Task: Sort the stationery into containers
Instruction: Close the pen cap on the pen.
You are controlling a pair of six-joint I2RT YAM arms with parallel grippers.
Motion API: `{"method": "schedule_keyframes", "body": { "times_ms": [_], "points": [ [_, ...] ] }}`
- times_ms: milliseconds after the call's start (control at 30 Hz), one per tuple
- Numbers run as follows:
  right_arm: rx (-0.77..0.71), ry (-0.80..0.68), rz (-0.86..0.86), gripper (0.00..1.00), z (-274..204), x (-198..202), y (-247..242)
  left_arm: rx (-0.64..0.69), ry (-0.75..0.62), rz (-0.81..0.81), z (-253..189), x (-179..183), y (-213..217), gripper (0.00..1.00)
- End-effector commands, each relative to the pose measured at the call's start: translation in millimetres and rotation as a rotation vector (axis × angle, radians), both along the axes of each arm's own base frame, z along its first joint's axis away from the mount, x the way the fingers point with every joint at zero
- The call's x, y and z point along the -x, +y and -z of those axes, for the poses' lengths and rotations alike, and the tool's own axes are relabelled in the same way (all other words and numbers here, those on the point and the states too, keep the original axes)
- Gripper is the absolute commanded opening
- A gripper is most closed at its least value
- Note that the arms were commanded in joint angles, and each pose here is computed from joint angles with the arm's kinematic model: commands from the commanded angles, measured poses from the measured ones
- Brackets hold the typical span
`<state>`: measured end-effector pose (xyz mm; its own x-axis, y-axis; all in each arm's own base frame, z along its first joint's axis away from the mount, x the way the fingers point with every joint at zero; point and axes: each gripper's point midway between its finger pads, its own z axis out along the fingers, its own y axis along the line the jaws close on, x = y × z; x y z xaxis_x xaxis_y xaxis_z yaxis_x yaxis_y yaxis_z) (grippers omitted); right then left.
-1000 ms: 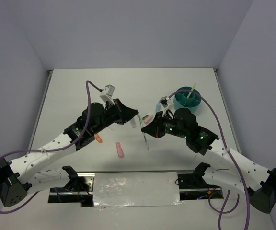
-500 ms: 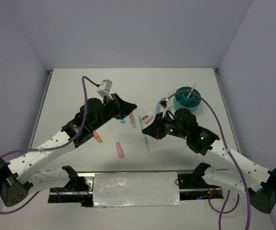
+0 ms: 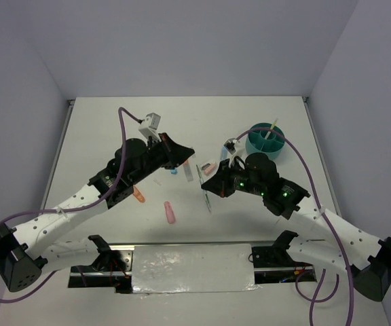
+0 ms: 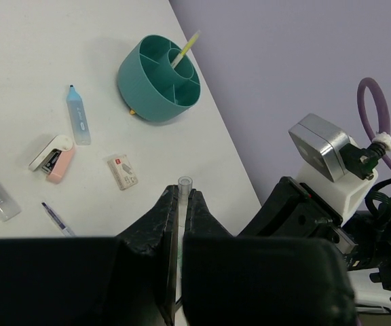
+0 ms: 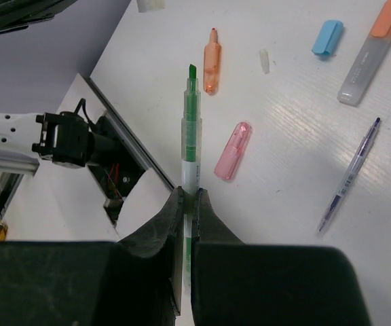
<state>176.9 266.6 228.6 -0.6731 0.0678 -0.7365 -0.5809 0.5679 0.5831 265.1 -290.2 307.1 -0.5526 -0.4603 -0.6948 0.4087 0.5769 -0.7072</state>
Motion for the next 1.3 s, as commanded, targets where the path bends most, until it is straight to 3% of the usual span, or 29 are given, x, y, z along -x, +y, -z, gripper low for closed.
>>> {"method": "schedule_keyframes", "body": {
  "times_ms": [0, 1267],
  "points": [
    [-0.040, -0.063, -0.014, 0.00, -27.6, -2.9, 5.5, 0.055, -0.033, 0.024, -14.3, 0.8, -4.9, 0.00],
    [-0.047, -0.088, -0.005, 0.00, -38.9, -8.5, 7.7, 0.031, 0.000, 0.040, 4.0, 3.6, -6.5, 0.00]
  ]
}}
